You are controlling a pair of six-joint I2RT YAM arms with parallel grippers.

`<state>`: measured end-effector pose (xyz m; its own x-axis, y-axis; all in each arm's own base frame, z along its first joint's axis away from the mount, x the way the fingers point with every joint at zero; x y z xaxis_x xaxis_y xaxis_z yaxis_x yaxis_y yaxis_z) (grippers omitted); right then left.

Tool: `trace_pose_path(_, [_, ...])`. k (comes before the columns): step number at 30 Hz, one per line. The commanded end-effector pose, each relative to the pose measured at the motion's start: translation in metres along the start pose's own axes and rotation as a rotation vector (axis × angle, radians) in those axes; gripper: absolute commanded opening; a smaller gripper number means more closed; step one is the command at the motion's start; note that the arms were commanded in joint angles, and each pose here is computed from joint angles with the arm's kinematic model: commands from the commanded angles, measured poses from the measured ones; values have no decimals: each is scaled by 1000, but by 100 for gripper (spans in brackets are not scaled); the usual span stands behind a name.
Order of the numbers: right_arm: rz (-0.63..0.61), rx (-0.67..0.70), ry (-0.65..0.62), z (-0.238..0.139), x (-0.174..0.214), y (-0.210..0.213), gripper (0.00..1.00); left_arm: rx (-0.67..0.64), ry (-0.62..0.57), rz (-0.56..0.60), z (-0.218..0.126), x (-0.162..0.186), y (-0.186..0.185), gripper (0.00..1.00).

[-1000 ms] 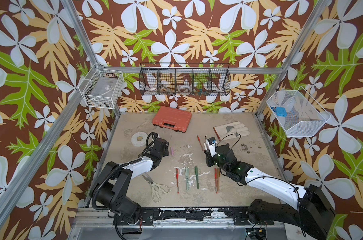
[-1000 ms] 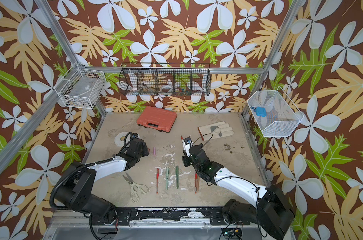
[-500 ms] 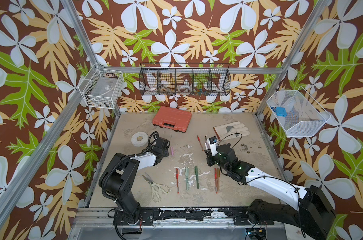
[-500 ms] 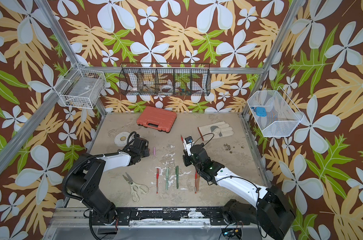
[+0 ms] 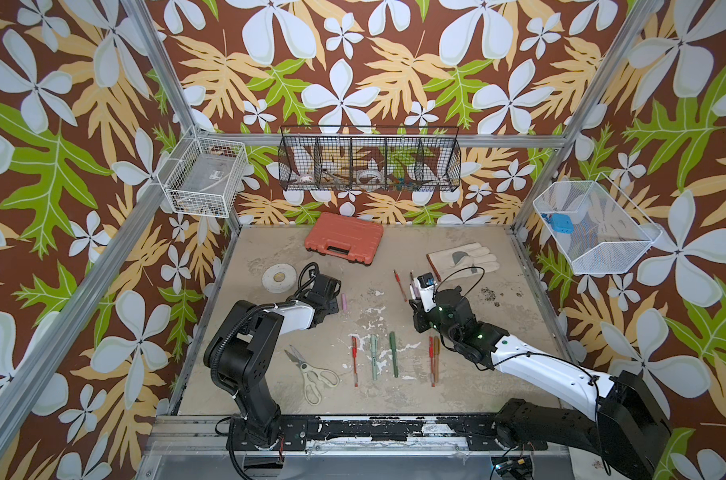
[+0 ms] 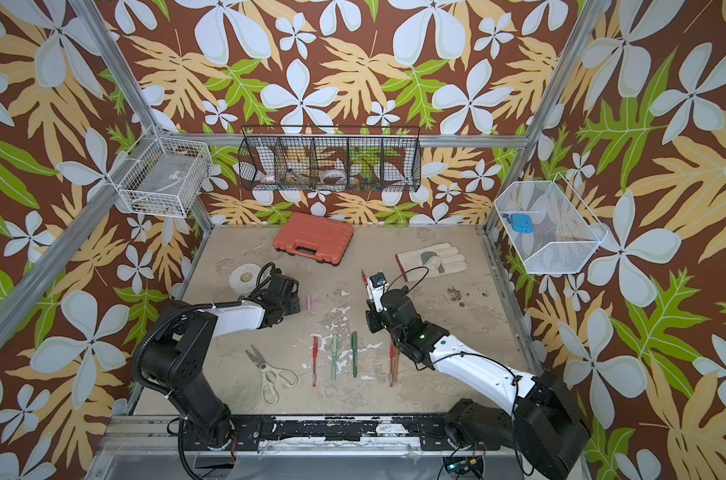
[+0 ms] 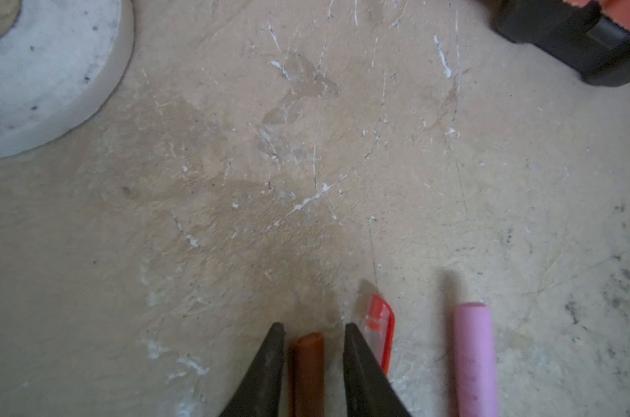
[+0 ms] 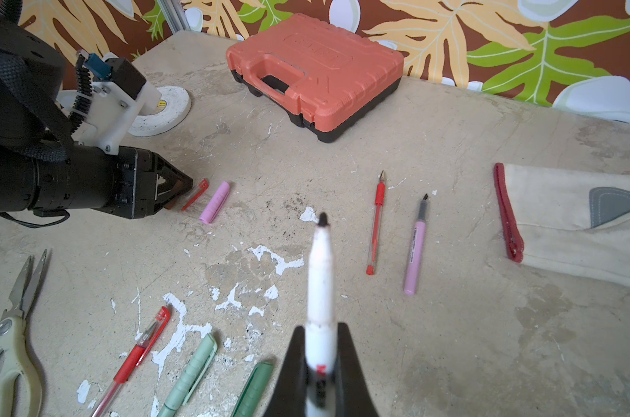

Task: Open the pen caps
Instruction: 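Move the uncapped white marker and the brown cap apart, lowering both grippers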

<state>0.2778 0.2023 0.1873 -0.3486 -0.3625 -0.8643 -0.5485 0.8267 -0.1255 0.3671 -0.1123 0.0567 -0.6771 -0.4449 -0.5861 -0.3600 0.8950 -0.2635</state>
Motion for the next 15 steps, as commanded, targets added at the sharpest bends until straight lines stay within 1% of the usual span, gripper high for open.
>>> trace_pose_path(1, [12,7,-7,-1,0,-2,0,2,16,5,-2,2,1,33])
trace_pose_path(5, [19,11,-13,-3,-2,-4,0,27,-7,-5,-10,-4,-2,35])
trace_pose_path(9, [34,24,-18,-5,-1,-8,0,84,-53,-19,-28,-14,-6,38])
trace_pose_path(12, [47,36,-17,-5,-1,-13,0,154,-94,-43,-46,-20,-8,41])
trace_pose_path(15, [62,75,-16,-6,0,-19,0,294,-119,-62,-69,-22,-19,43])
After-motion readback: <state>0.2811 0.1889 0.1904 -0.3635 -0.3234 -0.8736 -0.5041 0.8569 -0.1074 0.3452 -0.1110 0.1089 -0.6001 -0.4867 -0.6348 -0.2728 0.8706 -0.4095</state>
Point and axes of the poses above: each gripper's point midway between its finger pads, its own z axis out along the fingers, its own y axis along the line the jaws close on, x = y × z, the point moved 4 cm from there along -z, back along the fingers, and after that the axes turned 13 degrees about -z, right-handed, at the moved point
